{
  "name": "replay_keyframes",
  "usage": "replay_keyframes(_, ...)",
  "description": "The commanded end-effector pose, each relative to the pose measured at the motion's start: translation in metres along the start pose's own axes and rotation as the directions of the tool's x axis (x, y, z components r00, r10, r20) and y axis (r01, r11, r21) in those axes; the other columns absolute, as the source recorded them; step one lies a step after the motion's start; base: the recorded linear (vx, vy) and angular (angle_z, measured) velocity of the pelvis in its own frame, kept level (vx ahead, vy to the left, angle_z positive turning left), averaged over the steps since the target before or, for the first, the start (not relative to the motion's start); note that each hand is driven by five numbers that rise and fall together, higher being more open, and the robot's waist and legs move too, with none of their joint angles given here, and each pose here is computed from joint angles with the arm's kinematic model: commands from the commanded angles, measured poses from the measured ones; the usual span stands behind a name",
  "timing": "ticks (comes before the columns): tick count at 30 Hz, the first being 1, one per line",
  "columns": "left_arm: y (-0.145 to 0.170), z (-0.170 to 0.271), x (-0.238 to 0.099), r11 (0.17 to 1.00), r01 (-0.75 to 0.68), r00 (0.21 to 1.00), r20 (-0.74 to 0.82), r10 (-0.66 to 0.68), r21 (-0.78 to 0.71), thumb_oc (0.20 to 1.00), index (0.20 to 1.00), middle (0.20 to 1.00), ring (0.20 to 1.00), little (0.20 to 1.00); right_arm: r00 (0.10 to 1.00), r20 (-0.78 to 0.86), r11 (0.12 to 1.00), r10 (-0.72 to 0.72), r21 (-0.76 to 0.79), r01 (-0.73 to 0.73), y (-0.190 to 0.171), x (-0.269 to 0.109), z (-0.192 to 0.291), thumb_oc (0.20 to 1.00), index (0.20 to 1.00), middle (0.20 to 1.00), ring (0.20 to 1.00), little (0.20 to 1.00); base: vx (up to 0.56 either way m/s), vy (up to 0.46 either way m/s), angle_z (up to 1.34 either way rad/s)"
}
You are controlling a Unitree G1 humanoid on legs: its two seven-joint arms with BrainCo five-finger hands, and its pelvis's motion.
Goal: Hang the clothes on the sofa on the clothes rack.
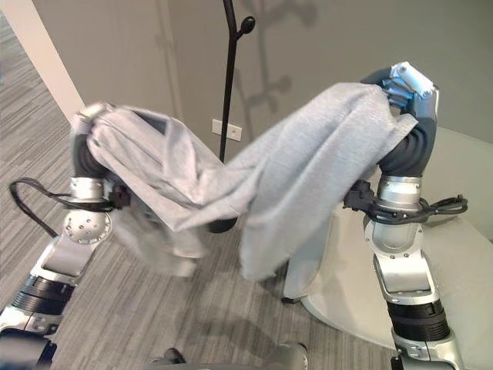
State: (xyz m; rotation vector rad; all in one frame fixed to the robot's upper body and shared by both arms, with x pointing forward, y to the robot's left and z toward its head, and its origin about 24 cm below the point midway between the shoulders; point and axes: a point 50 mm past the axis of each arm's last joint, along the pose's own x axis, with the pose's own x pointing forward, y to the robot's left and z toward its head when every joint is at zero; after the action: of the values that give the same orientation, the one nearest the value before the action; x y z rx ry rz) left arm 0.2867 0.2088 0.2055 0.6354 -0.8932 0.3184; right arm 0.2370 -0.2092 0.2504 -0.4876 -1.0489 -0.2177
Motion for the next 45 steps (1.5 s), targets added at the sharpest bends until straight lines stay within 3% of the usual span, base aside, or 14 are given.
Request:
replay_keyframes(1,0.005,0.042,0.031,0.995,-0.079,0.954,0.294,0.059,0.056,0.2,0.2,0.2,0.2,0.2,0.975,0.18,0.985,-0.13,-0.088,0.148,-0.024,0.04,0.015,0.2,0.2,0.2,0.2,0.2,0.14,0.432,-0.37)
replay_keyframes(2,0.002,0.04,0.04,0.989,-0.084,0.947,0.319,0.042,0.119,0.2,0.2,0.2,0.2,0.2,0.971,0.182,0.975,-0.155,-0.128,0.179,-0.027,0.047,0.011,0.2,0.2,0.2,0.2,0.2,0.06,0.142,-0.18)
replay_keyframes(12,-0.038,0.06,0.068,0.981,-0.039,0.9,0.433,-0.047,0.188,0.2,0.2,0.2,0.2,0.2,0.925,0.271,0.846,-0.267,-0.393,0.36,-0.051,0.078,0.007,0.2,0.2,0.2,0.2,0.2,0.2,0.038,0.37)
replay_keyframes(17,-0.043,0.061,0.076,0.973,-0.055,0.892,0.449,-0.052,0.222,0.2,0.2,0.2,0.2,0.2,0.937,0.248,0.832,-0.244,-0.443,0.334,-0.053,0.08,0.001,0.2,0.2,0.2,0.2,0.2,0.24,-0.102,-0.05)
replay_keyframes(18,-0.045,0.063,0.093,0.935,-0.124,0.871,0.488,-0.058,0.332,0.2,0.2,0.2,0.2,0.2,0.964,0.216,0.799,-0.153,-0.547,0.25,-0.063,0.085,-0.006,0.2,0.2,0.2,0.2,0.2,0.52,-0.247,-0.24)
replay_keyframes(21,-0.042,0.063,0.099,0.919,-0.163,0.871,0.49,-0.036,0.358,0.2,0.2,0.2,0.2,0.2,0.972,0.197,0.784,-0.131,-0.58,0.224,-0.069,0.085,-0.011,0.2,0.2,0.2,0.2,0.2,0.35,-0.253,0.42)
replay_keyframes(26,0.001,0.064,0.117,0.823,-0.356,0.831,0.552,0.063,0.443,0.2,0.2,0.2,0.2,0.2,0.967,0.248,0.716,-0.061,-0.664,0.216,-0.091,0.094,0.0,0.2,0.2,0.2,0.2,0.2,0.2,-0.258,0.2)
replay_keyframes(32,0.04,0.041,0.115,0.726,-0.413,0.855,0.508,0.101,0.55,0.2,0.2,0.2,0.2,0.2,0.948,0.31,0.648,-0.075,-0.707,0.282,-0.111,0.1,0.012,0.2,0.2,0.2,0.2,0.2,0.12,-0.158,0.21)
replay_keyframes(35,0.047,0.023,0.114,0.697,-0.359,0.9,0.429,0.082,0.621,0.2,0.2,0.2,0.2,0.2,0.959,0.267,0.624,-0.091,-0.735,0.264,-0.119,0.104,0.004,0.2,0.2,0.2,0.2,0.2,0.1,-0.114,0.05)
replay_keyframes(37,0.034,0.005,0.119,0.723,-0.24,0.95,0.309,0.038,0.648,0.2,0.2,0.2,0.2,0.2,0.973,0.17,0.559,-0.156,-0.797,0.229,-0.142,0.112,-0.015,0.2,0.2,0.2,0.2,0.2,0.08,-0.137,0.22)
replay_keyframes(39,0.021,-0.004,0.124,0.76,-0.152,0.975,0.22,0.012,0.631,0.2,0.2,0.2,0.2,0.2,0.974,0.083,0.559,-0.212,-0.807,0.191,-0.153,0.117,-0.029,0.2,0.2,0.2,0.2,0.2,0.05,-0.111,0.15)
replay_keyframes(45,-0.006,-0.014,0.129,0.813,0.001,0.992,0.104,-0.075,0.583,0.2,0.2,0.2,0.2,0.2,0.965,-0.055,0.534,-0.256,-0.84,0.094,-0.158,0.139,-0.05,0.2,0.2,0.2,0.2,0.2,0.09,-0.142,0.05)
